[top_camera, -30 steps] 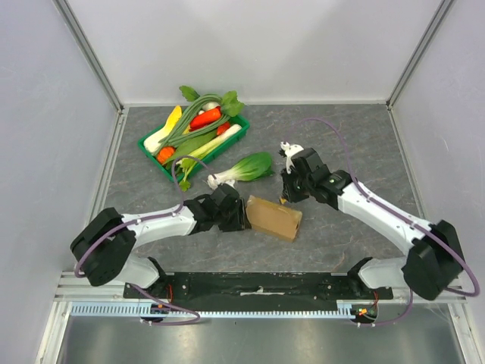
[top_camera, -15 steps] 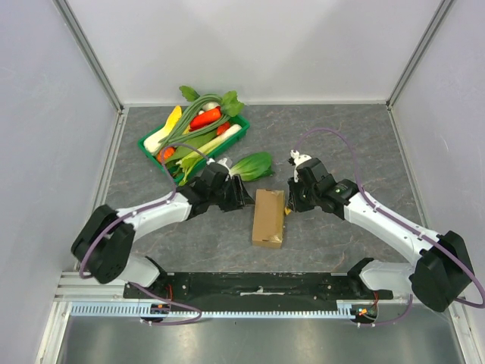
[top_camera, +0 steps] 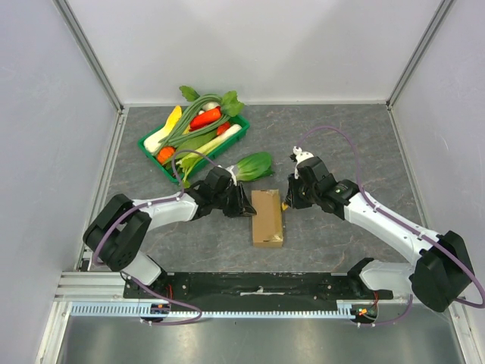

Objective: Unpack the express box

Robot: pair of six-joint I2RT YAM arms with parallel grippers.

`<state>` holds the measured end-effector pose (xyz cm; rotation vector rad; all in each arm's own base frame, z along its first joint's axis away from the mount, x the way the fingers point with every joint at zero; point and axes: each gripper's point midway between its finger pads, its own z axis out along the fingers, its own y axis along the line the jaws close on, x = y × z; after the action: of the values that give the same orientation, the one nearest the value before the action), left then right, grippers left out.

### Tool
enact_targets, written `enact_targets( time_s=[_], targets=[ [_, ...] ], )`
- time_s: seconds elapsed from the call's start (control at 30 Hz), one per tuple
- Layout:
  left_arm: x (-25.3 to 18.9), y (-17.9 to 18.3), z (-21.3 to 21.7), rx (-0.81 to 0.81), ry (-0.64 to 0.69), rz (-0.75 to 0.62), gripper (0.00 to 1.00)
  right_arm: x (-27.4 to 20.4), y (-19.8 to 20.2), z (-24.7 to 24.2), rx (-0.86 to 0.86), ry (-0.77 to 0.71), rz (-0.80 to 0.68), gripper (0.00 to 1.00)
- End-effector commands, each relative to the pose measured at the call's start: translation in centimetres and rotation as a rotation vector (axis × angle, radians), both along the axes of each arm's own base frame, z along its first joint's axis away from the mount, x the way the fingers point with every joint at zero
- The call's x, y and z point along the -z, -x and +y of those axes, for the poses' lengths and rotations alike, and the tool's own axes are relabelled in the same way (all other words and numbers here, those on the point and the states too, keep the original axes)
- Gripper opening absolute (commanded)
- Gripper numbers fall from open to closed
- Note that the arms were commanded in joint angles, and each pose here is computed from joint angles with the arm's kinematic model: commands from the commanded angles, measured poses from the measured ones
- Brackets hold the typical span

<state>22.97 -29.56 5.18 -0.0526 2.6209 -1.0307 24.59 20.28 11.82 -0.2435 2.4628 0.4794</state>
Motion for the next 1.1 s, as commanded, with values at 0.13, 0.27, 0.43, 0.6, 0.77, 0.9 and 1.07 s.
enact_targets(
  time_s=[0.13,0.27,0.43,0.6,0.77,0.9,1.07],
  targets=[
    [2.3,0.7,2.1,0.007,-0.037,0.001,0.17,-2.0,0.3,2.3,-0.066,-0.127,-0.022,0.0],
    [3.0,1.1,3.6,-0.016,-0.041,0.007,0.17,-3.8,0.8,3.1,-0.096,-0.183,-0.052,0.0],
    [3.5,1.3,4.8,-0.035,-0.052,0.021,0.18,-6.1,1.1,4.2,-0.122,-0.233,-0.085,0.0],
    [3.6,1.4,5.5,-0.054,-0.06,0.026,0.18,-6.7,1.1,5.6,-0.143,-0.23,-0.094,0.0],
    [4.0,1.6,6.9,-0.087,-0.093,0.026,0.18,-6.8,1.6,7.1,-0.17,-0.223,-0.106,0.0],
    [4.9,2.0,7.5,-0.095,-0.122,0.053,0.18,-8.4,1.0,6.9,-0.136,-0.214,-0.158,0.0],
    [5.3,2.2,7.6,-0.092,-0.133,0.066,0.18,-11.7,-0.7,4.4,0.01,-0.207,-0.289,0.0]
  ],
)
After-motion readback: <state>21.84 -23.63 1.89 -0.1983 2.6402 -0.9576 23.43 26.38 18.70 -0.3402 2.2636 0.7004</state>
